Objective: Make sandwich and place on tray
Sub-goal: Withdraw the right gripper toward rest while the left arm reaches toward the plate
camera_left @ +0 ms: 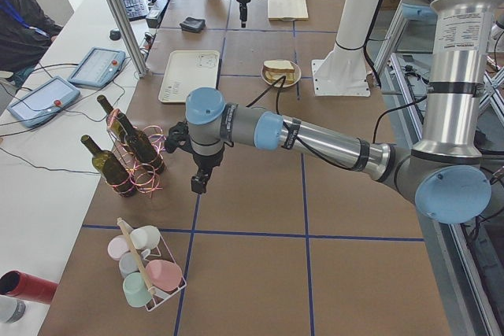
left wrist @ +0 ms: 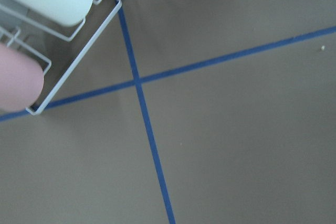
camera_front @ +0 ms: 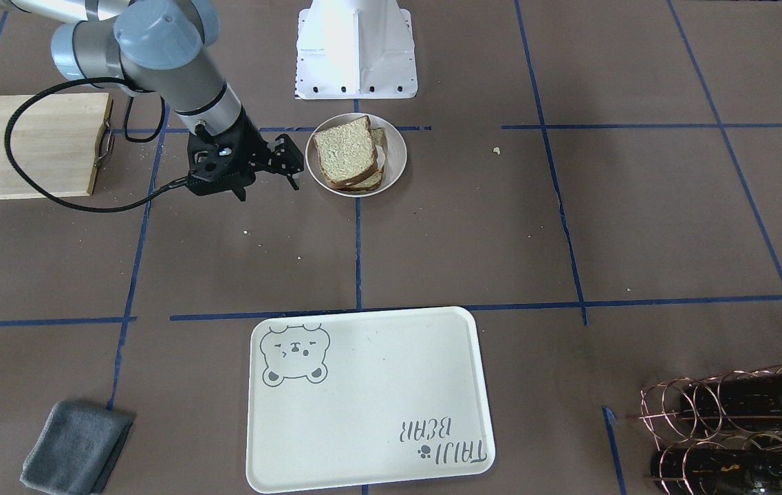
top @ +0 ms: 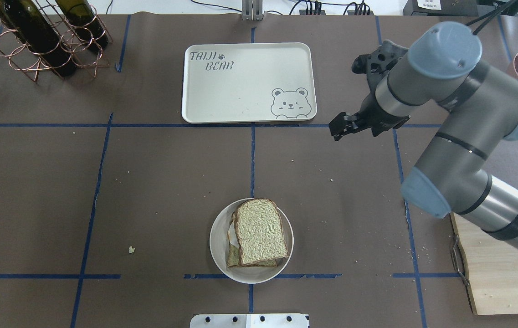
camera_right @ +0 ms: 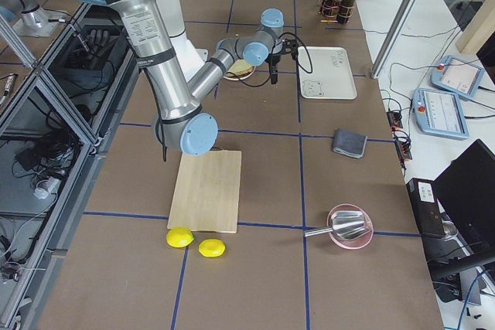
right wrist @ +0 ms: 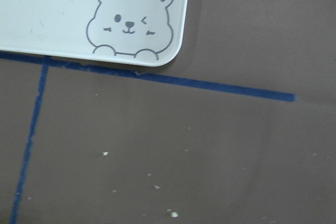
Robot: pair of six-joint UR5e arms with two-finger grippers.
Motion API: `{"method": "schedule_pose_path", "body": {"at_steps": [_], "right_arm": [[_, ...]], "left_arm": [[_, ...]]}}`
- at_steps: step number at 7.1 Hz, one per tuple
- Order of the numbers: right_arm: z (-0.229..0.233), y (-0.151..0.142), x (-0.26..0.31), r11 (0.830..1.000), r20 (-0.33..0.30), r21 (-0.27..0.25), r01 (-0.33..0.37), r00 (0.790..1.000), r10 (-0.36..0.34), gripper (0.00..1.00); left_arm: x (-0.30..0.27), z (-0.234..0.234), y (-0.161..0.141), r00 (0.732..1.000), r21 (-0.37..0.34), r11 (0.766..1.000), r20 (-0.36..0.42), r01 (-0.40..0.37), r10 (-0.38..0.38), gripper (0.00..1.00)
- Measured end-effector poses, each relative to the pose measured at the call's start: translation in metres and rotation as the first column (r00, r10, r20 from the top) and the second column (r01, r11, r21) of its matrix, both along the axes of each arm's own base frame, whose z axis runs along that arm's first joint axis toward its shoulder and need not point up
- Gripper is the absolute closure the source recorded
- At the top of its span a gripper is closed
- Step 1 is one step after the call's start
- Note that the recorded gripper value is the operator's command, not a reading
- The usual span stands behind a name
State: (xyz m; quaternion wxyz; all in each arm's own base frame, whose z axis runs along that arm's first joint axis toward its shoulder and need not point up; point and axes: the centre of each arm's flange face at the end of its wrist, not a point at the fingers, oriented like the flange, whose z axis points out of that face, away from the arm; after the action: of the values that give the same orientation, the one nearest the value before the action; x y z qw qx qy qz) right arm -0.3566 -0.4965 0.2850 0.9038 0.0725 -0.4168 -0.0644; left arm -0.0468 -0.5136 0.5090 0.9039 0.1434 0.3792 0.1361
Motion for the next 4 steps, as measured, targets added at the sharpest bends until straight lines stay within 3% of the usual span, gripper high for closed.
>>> {"method": "schedule_pose_path", "body": {"at_steps": [3,4], "right_arm": [[0.085,-0.045,0.132,0.989,-0.096,0.086,0.119,0.989,-0.111,0.00],[0.123,-0.047,0.186,0.981,-0.118,0.114,0.154,0.983,-0.141,0.00]], "left_arm": [[0.051,-0.058,-0.012,0.987,0.194,0.978,-0.125,-0.079,0.104,0.00],[0.098,-0.085,-0.010,0.976,0.212,0.972,-0.168,-0.105,0.142,0.00]]}}
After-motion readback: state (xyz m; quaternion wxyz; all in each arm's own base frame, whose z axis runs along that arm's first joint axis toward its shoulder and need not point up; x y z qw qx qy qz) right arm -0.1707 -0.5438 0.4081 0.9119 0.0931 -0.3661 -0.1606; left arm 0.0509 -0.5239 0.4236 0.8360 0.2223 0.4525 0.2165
